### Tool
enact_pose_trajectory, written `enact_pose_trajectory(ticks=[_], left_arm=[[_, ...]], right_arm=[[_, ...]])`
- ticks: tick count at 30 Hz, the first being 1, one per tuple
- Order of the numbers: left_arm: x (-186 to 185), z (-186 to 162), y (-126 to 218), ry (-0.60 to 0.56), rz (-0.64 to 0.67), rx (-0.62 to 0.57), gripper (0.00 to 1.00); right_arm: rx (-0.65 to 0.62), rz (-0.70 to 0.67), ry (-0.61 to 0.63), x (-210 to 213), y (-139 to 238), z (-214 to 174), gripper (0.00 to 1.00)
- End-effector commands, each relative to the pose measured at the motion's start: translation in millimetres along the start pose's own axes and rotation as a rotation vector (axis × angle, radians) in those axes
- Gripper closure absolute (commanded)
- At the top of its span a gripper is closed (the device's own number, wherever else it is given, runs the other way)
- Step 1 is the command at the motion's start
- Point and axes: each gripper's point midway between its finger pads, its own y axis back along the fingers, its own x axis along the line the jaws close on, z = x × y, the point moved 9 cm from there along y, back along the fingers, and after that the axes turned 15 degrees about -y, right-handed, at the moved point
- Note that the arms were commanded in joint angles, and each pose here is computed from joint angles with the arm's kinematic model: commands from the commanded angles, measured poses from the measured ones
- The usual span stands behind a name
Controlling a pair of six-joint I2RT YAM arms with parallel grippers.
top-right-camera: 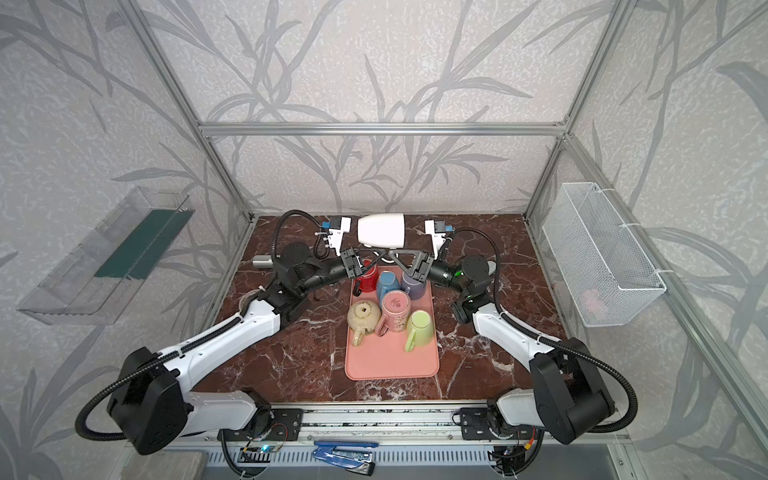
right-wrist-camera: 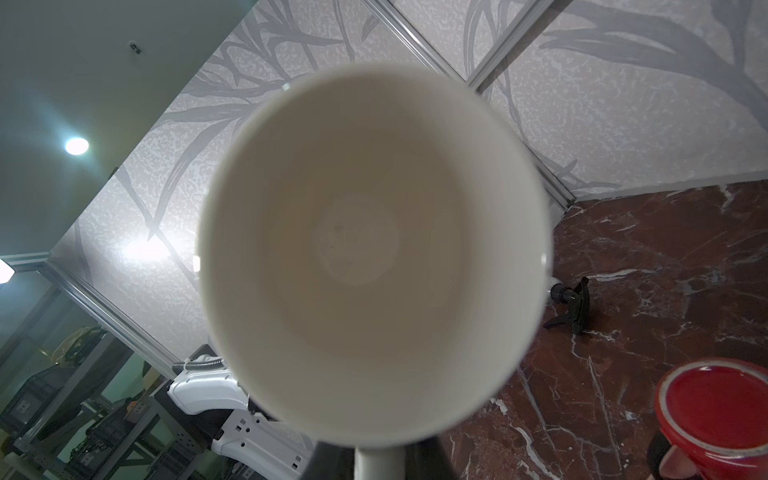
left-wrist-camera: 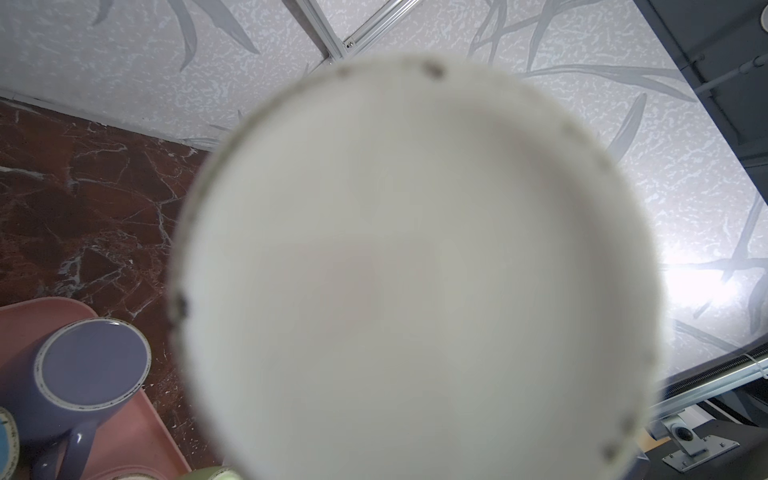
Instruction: Turn the mug right side up
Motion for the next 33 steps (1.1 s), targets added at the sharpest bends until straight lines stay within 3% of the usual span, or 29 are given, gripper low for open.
enact_pose_trajectory(ticks=[1,9,18,22,30,33], left_arm=[[-12.7,15.9,4.8,-0.085,-0.048,-0.090,1.00],[-11.3,12.9,4.2,-0.081,-0.054,-0.089,1.00],[-8.8,10.9,1.7,-0.072,-0.062,-0.085,1.00],[-8.0,10.0,0.8,-0.063,-0.070,-0.087,1.00],[-6.5,8.8,1.9,-0.061,-0.061,-0.088,1.00],[-5.4,7.6,3.4,-0.060,-0.054,-0.096,1.00]], right_arm=[[-0.008,0.055,0.032,9.9,-5.6,4.0,0.76],[-0.008,0.076,0.022,8.4,-11.2,6.4,0.68],[-0.010,0.075,0.014,4.7,-15.6,6.2,0.67],[-0.013,0.078,0.012,4.0,-16.6,6.4,0.74],[-0.024,0.074,0.007,2.5,-15.4,6.2,1.00],[-0.023,0.075,0.006,3.1,-15.5,5.9,1.00]])
